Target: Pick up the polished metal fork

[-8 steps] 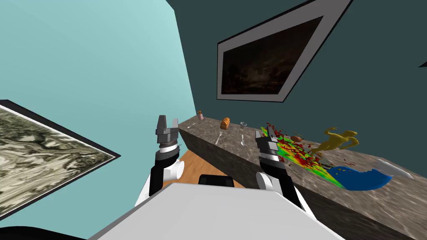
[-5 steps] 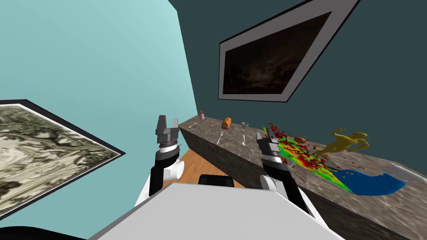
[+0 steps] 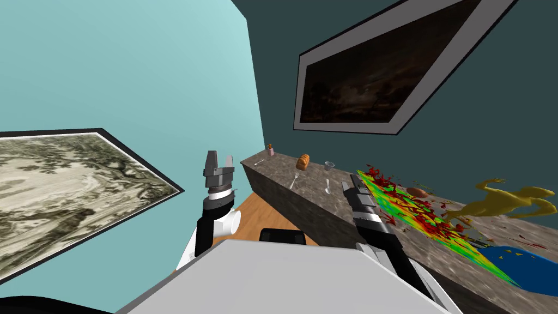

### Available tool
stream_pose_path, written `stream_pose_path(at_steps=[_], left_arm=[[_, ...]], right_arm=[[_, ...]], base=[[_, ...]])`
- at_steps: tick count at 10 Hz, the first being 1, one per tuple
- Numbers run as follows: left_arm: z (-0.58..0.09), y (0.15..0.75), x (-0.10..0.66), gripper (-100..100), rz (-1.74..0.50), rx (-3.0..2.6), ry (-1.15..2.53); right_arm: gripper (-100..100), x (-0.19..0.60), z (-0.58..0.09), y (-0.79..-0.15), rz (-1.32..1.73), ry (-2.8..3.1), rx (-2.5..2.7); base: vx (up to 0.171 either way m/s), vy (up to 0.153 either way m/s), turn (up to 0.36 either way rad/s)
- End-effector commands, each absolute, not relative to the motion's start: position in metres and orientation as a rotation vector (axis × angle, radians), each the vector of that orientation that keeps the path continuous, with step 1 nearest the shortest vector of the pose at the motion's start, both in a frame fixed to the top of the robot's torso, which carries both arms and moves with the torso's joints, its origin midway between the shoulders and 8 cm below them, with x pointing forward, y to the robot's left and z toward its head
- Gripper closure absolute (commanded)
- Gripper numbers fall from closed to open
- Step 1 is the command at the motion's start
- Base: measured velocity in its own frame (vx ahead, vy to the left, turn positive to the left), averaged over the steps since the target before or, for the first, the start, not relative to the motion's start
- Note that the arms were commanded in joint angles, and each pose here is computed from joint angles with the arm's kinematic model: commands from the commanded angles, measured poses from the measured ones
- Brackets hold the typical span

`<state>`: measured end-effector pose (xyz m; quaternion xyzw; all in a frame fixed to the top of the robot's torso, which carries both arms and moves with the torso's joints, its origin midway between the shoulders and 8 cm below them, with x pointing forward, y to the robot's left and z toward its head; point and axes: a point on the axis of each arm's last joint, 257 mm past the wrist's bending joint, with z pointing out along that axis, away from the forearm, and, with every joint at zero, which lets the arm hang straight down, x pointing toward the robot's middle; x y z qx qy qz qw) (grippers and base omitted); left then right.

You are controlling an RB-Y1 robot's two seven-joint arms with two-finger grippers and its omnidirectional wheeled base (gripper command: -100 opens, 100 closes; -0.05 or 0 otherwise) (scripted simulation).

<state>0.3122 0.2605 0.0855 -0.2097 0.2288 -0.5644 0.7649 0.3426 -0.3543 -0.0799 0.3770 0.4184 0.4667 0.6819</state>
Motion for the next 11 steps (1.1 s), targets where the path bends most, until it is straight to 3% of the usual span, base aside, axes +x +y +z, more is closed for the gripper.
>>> stream_pose_path(at_steps=[1,5,11], left_arm=[[0.085,0.26,0.312,0,-1.226,-0.456,0.497],[0.085,0.261,0.312,0,-1.226,-0.456,0.497],[0.085,0.26,0.312,0,-1.226,-0.456,0.497]], right_arm=[[-100,0.335,-0.102,-0.374,0.97,1.002,0.889],[-100,0.307,-0.147,-0.417,0.806,1.118,0.997],[-100,0.234,-0.215,-0.488,0.516,1.283,1.22]], base=[[-0.017,0.073,0.236],[0.018,0.061,0.219],[0.04,0.066,0.32]])
